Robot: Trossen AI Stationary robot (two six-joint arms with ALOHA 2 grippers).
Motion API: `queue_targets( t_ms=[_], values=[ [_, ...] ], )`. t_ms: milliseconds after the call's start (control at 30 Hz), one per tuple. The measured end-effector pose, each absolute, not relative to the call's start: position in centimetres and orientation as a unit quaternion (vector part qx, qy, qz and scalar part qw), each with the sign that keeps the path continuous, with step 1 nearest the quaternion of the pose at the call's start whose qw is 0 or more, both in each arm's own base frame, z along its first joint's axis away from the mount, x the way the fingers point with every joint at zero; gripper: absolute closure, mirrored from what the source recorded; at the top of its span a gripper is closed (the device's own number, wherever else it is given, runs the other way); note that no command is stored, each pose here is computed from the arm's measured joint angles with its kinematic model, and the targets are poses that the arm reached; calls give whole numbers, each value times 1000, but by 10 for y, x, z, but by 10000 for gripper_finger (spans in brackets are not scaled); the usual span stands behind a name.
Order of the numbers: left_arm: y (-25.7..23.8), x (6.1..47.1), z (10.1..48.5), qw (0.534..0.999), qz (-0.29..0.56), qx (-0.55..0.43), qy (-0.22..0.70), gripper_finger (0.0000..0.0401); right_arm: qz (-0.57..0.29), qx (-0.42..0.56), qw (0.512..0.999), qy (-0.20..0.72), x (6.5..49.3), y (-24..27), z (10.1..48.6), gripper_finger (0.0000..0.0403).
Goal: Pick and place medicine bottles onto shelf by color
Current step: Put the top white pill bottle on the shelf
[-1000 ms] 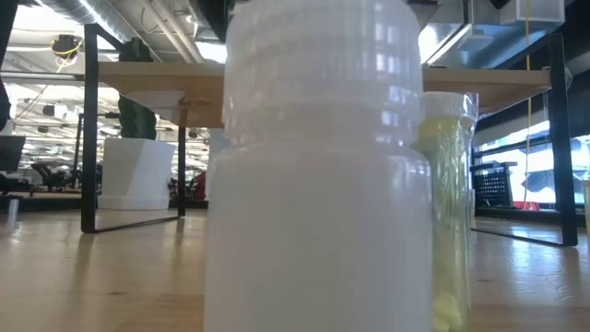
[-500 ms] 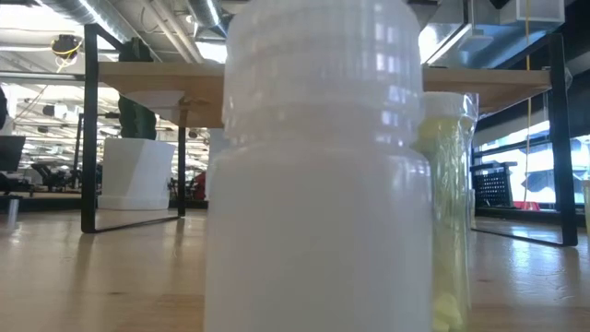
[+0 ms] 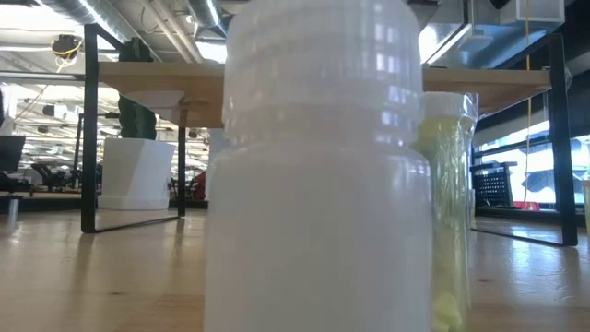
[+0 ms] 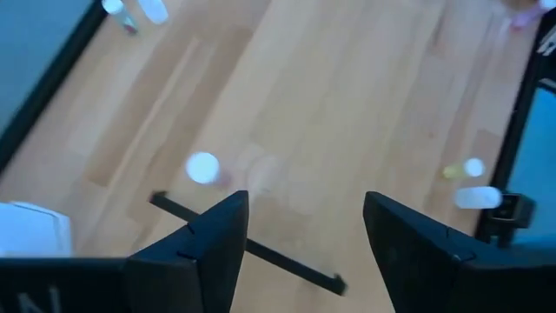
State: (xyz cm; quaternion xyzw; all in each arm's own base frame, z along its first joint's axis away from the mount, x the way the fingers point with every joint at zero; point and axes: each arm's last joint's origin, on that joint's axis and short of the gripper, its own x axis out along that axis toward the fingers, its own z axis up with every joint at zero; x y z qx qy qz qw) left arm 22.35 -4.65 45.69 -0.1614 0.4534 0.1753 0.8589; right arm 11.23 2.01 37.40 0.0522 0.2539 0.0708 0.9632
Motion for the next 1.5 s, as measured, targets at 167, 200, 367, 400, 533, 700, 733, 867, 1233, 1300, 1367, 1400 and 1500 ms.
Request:
queue_targets(
  t_ms=[167,200,367,400,533,700,733,867,1233,1300,1367,1400,1500],
  values=[
    [-61,220,457,858,182,-184,443,179,71,55,964,249,116,21,374,389],
    [-63,219,457,860,186,-184,439,179,71,56,966,241,118,21,375,389],
    [-76,215,458,868,195,-178,421,179,76,61,976,197,129,23,381,389],
    [-78,214,458,869,196,-177,419,179,76,61,976,193,131,23,382,389],
    [-86,211,458,874,187,-169,416,179,79,44,978,188,142,25,381,389],
    [-96,206,458,880,172,-155,414,179,-30,26,983,180,164,22,379,389],
    [-97,205,459,882,171,-153,412,179,-50,14,981,185,169,22,380,389],
    [-98,199,462,887,164,-150,405,179,-87,-13,975,205,188,20,398,394],
    [-98,188,468,900,171,-135,376,179,-232,101,920,301,238,-26,445,394],
    [-98,188,468,901,171,-135,376,179,-238,110,907,330,244,-36,447,394],
    [-98,188,468,901,170,-129,377,179,-221,112,900,360,249,-43,448,394],
    [-98,188,468,902,168,-123,377,179,-209,113,897,373,252,-45,447,394],
    [-97,188,468,904,172,-117,373,179,-185,112,894,392,265,-50,446,393]
  ],
)
